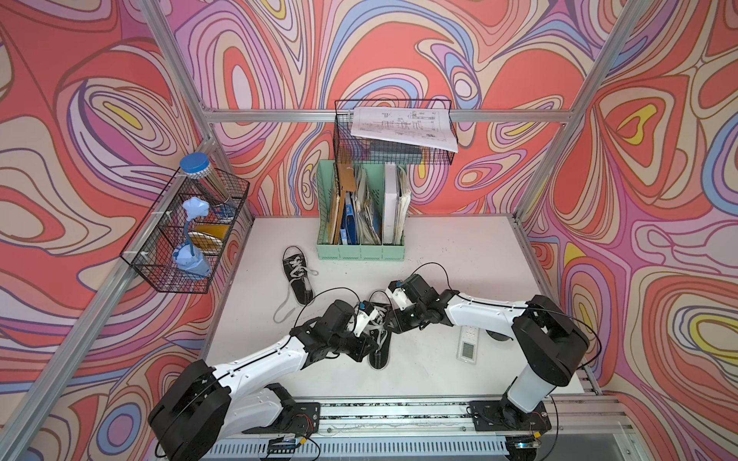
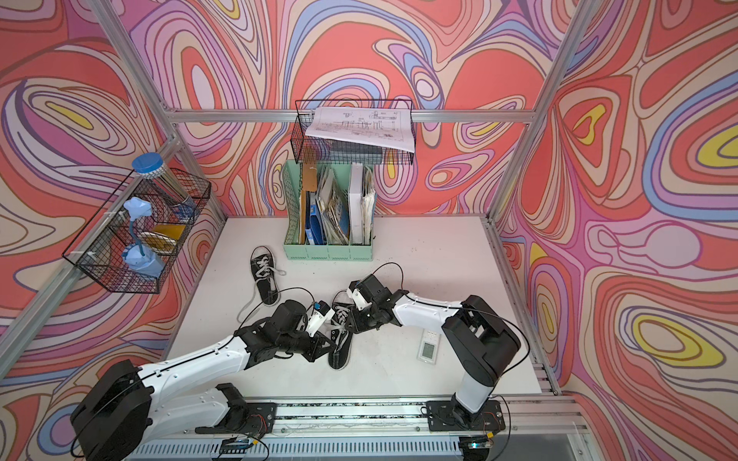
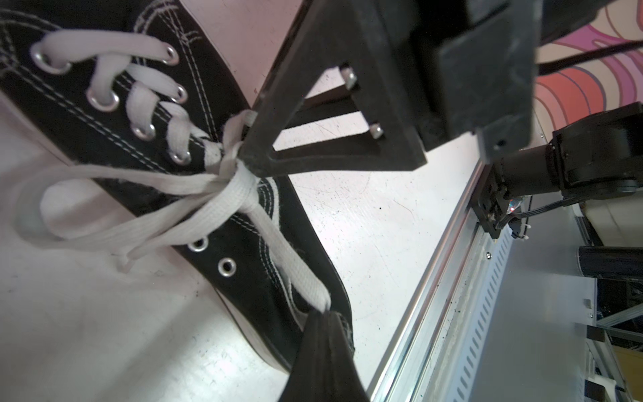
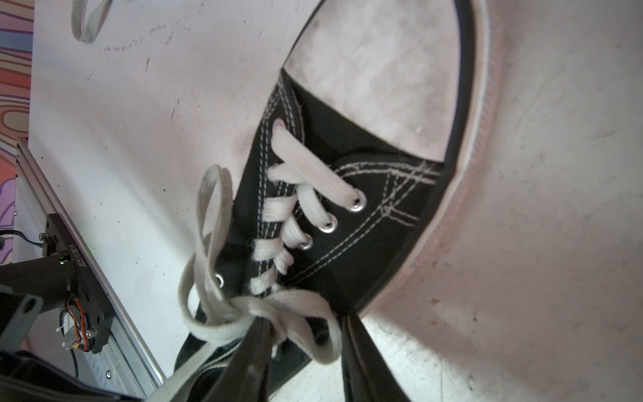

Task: Tie the shoes
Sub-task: Tie the shoelace on the shoe.

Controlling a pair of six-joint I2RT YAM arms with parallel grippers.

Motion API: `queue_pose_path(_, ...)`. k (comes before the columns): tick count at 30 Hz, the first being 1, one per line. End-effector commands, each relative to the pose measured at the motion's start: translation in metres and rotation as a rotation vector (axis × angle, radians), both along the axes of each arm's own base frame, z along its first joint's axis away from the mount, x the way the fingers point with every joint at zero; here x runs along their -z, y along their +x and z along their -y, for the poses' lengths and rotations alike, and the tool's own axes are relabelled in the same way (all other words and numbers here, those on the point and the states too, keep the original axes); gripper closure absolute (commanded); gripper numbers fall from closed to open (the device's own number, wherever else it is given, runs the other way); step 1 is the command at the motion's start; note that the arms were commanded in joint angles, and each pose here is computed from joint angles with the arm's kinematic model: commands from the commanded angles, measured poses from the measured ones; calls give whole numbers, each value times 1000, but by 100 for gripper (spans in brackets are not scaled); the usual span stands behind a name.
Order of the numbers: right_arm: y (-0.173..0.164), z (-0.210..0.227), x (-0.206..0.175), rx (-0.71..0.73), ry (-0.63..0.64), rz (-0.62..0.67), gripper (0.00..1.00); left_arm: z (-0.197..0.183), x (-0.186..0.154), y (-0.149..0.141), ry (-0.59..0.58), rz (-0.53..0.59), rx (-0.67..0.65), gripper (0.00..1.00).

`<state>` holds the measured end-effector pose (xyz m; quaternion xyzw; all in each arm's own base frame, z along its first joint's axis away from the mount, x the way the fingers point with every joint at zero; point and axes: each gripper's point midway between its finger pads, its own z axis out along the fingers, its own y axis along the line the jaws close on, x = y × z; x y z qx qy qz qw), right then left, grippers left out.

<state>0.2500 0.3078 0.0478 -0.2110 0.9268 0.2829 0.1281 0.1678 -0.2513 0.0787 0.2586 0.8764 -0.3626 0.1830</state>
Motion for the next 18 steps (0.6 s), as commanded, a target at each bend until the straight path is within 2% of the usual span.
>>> queue_pose_path(1,6,-3,1,13,-13,14,66,7,-14,-8,-62,-7,44,100)
queue_pose_path(18,8,-3,3,14,-27,15,66,19,-34,-16,-180,-3,96,100)
